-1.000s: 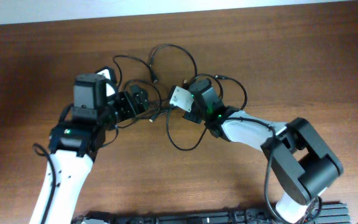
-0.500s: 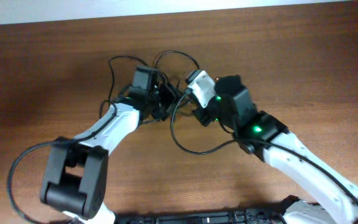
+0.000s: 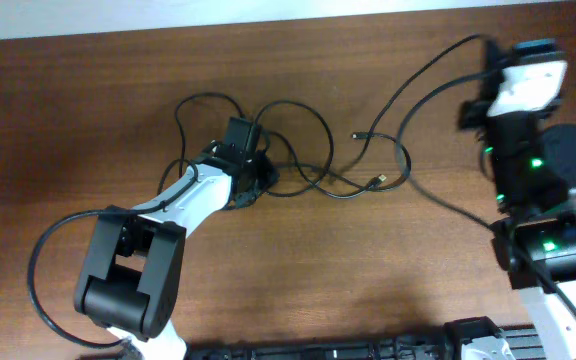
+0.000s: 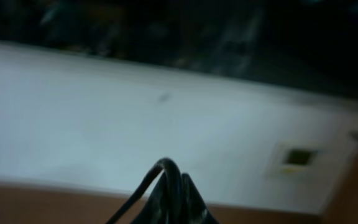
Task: Untangle cables
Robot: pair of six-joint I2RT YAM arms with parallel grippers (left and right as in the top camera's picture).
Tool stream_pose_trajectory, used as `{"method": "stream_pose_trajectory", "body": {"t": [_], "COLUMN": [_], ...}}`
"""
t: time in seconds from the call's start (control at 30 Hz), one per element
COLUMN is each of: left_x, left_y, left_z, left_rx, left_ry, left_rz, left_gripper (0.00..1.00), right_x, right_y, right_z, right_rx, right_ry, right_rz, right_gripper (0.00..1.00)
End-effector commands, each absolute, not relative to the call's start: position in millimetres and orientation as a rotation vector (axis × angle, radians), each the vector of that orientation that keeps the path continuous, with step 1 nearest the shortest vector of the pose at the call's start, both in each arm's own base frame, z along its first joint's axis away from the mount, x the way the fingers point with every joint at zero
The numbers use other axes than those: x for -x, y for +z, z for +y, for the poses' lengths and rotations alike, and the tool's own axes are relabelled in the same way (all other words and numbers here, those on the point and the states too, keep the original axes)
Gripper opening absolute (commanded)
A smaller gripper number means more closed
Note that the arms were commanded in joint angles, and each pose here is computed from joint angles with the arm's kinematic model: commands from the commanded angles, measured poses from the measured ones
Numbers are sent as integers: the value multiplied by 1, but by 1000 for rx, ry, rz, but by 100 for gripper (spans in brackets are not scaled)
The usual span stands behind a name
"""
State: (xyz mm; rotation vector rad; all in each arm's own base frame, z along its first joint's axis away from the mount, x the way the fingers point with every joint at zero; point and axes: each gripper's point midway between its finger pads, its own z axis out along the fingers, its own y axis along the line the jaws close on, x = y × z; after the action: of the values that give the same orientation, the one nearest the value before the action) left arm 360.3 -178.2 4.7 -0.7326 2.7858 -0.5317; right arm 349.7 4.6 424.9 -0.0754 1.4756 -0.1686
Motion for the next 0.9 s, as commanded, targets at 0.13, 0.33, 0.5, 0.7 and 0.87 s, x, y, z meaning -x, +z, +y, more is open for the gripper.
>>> {"method": "stream_pose_trajectory", "body": {"t": [0.13, 0.33, 0.5, 0.7, 0.87], "left_x": [-351, -350, -350, -351, -351], "left_y": [-11, -12, -12, -11, -11], "left_z": [-139, -139, -140, -140, -141], "left_rx": [788, 784, 789, 787, 793], "left_ry": [-254, -249, -254, -259, -266], "left_rz": [2804, 2807, 2806, 2801, 2801], "left_gripper": [20, 90, 99, 99, 99], "right_x": [-355, -410, -457, -486, -518], "right_y": [450, 335, 277, 251, 214], "right_z": [-132, -231, -228, -245, -263], "right_rx": [-246, -218, -55, 75, 184], "right_ry": [-504, -704, -572, -692, -778], "right_rz": [1340, 1624, 1675, 1615, 1661], "right_gripper": [4, 4, 4, 4, 4]}}
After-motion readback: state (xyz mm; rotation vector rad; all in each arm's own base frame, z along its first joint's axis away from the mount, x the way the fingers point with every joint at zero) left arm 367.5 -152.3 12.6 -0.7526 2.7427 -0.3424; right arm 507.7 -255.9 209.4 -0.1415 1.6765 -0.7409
